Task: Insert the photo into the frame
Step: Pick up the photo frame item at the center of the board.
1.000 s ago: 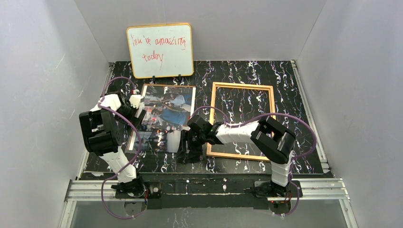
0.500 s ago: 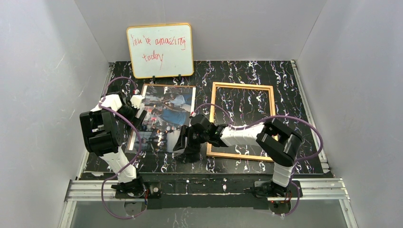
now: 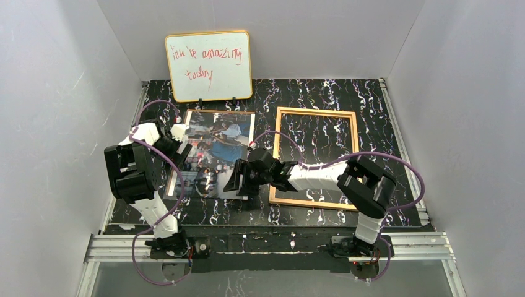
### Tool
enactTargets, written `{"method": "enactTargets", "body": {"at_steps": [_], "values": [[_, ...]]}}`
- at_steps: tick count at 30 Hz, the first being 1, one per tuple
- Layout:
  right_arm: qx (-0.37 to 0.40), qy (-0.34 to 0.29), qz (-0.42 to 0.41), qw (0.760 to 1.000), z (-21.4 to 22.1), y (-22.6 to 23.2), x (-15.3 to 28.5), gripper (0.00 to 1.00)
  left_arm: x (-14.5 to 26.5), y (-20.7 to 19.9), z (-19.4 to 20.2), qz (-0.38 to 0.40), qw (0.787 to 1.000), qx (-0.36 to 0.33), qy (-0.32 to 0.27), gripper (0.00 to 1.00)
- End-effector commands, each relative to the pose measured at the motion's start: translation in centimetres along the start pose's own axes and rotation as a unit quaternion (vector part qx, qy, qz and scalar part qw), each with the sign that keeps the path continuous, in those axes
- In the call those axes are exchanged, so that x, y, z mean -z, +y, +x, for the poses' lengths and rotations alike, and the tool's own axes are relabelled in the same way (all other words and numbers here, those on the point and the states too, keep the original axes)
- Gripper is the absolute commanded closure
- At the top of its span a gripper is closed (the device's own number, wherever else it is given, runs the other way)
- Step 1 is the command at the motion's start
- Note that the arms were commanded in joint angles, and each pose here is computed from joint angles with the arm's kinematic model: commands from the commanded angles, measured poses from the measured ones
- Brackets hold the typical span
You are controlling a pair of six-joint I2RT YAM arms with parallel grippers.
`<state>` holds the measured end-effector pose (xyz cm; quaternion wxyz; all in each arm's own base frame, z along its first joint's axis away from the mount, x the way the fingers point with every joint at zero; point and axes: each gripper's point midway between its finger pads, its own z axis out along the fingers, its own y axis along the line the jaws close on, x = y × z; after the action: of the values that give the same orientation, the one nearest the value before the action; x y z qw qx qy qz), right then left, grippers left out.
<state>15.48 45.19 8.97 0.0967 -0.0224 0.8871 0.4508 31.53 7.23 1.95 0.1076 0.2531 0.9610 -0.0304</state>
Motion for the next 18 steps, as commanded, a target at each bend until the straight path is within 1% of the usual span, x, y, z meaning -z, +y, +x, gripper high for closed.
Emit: {"method": "enactTargets", "body": {"at_steps": [1, 8, 14, 18], "values": [[-0.003, -0.041, 0.029, 0.999, -1.8, -0.8, -0.5, 0.32, -1.9, -1.4, 3.2, 0.020, 0.998, -0.016, 0.061, 0.06], [-0.004, -0.104, 0.011, 0.995, -4.1, -1.1, 0.0, 0.38, -1.9, -1.6, 3.1, 0.025, 0.998, -0.018, 0.062, 0.07], [-0.032, -0.113, 0.006, 0.993, -4.8, -1.7, -0.6, 0.41, -1.7, -1.5, 2.8, 0.029, 0.997, -0.021, 0.061, 0.07], [-0.045, -0.151, 0.005, 0.987, -6.7, -1.6, -0.1, 0.41, -1.7, -1.7, 2.7, 0.032, 0.997, -0.023, 0.062, 0.08]]}}
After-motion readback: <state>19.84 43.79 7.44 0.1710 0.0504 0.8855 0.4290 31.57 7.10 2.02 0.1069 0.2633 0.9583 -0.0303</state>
